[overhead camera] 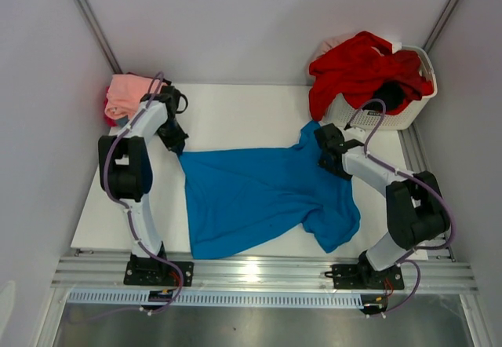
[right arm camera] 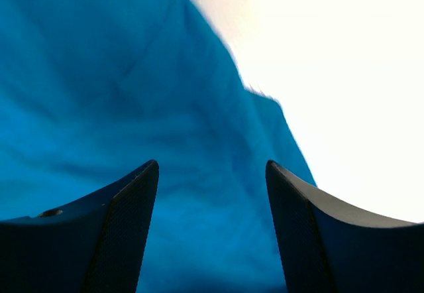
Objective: Fold and stack the t-shirts
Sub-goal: Flatten out the tshirt
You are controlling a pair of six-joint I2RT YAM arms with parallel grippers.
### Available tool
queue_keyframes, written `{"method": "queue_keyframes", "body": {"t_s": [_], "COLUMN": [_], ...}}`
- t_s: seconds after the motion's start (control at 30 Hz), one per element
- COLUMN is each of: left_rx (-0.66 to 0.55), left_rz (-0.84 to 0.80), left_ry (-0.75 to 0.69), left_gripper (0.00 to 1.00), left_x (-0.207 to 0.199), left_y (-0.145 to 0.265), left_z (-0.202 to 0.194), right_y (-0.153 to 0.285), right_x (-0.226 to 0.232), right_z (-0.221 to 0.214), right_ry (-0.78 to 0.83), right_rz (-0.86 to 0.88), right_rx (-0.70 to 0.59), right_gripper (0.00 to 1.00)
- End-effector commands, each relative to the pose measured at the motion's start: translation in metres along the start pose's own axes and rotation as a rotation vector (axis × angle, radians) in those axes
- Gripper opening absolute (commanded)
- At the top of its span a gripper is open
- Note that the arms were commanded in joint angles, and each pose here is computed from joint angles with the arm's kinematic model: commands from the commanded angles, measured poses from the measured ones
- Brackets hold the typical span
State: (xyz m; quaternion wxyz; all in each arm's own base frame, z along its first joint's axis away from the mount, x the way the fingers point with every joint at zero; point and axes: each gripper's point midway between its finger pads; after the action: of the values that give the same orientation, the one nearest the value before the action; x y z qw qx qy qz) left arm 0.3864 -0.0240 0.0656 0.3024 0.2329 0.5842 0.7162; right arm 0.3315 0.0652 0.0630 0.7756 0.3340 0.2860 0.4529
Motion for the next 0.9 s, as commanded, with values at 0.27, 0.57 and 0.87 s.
{"method": "queue_keyframes", "body": {"t_s": [0.27,0.57,0.87], "left_rx": [-0.061,-0.071,-0.069], "left_rz": [-0.001,0.010,0.014], "left_ry": [0.022,0.018,0.018], "left_gripper": [0.01,0.01,0.01], "left_x": [0.003,0.005,0.007], "left_y": [0.011,0.011,0.011], "left_z": [0.009,0.011,0.010], "right_y": [-0.022,-0.062,-0.096], "right_x": [0.035,0.041,0.038], "right_z": [0.089,0.084,0.062], "right_ry": [-0.042,-0.017,0.007], "right_rz": [0.088,0.091,0.066], "right_rx": [-0.138,-0.062,0.014], "right_gripper": [0.70,0.66,0.58]}}
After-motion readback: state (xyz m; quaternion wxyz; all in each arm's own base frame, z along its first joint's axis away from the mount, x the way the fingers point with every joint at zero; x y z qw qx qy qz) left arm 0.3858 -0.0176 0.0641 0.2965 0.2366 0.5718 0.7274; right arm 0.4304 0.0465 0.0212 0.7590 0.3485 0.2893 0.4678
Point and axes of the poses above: each gripper's point midway between its finger pads, its own y axis back along the fingers, its own x axis along the line the jaws close on, z = x × y, and after that the axes turned 9 degrees about y, right-handed
